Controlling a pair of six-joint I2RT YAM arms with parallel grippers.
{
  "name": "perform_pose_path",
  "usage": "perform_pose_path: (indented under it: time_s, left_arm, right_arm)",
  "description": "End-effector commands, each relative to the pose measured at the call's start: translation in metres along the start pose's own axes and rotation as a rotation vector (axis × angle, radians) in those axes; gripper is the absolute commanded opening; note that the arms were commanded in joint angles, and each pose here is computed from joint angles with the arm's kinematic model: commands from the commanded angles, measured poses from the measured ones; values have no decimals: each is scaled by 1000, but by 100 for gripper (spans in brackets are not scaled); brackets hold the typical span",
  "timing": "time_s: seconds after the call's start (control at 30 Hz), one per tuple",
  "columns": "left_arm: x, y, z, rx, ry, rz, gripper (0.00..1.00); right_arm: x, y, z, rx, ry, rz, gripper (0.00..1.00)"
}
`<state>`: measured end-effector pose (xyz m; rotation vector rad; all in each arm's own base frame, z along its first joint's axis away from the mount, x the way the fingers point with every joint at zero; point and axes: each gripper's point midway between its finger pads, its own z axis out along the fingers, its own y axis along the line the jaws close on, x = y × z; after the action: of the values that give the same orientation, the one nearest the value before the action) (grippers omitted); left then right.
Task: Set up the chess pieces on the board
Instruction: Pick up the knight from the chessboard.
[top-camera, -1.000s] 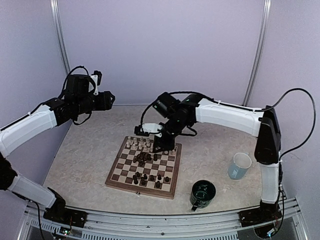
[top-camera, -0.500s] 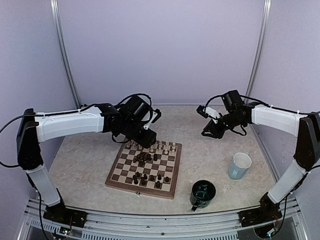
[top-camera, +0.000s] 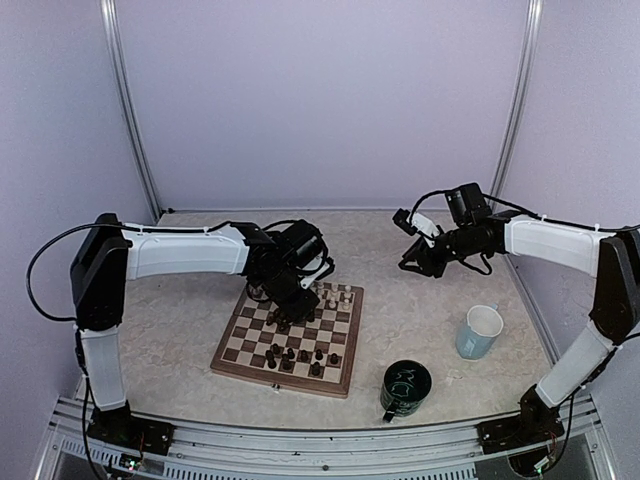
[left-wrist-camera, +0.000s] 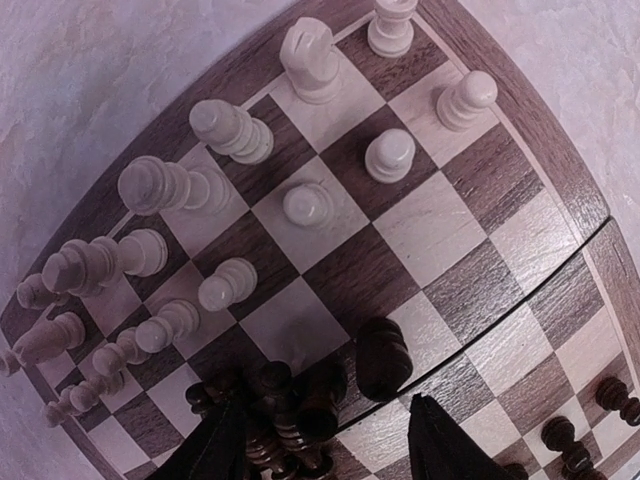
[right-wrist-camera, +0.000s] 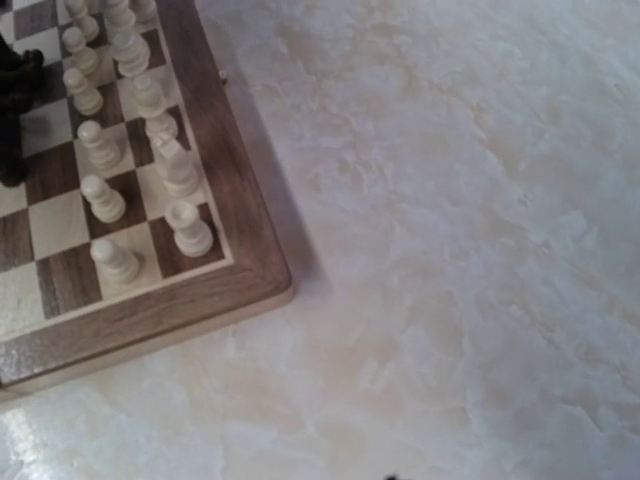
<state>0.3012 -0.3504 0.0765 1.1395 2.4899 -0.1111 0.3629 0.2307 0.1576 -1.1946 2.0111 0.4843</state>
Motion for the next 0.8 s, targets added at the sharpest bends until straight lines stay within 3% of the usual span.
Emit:
perform_pose_path:
  time_s: [0.0, 0.23, 0.57, 0.77]
  left_arm:
    - [-15, -9, -2, 26, -28, 44, 55]
    - [-29, -15, 6, 50, -47, 66, 47]
    - [-16, -24, 12, 80, 4, 78, 33]
    - [-17, -26, 11, 87, 7, 70, 13]
  right_arm:
    - [-4, 6, 0, -23, -22, -18, 28]
    - [1, 7, 4, -39, -8, -9, 28]
    - [6, 8, 9, -49, 8, -3, 28]
    - [7, 9, 11, -58, 12, -1, 28]
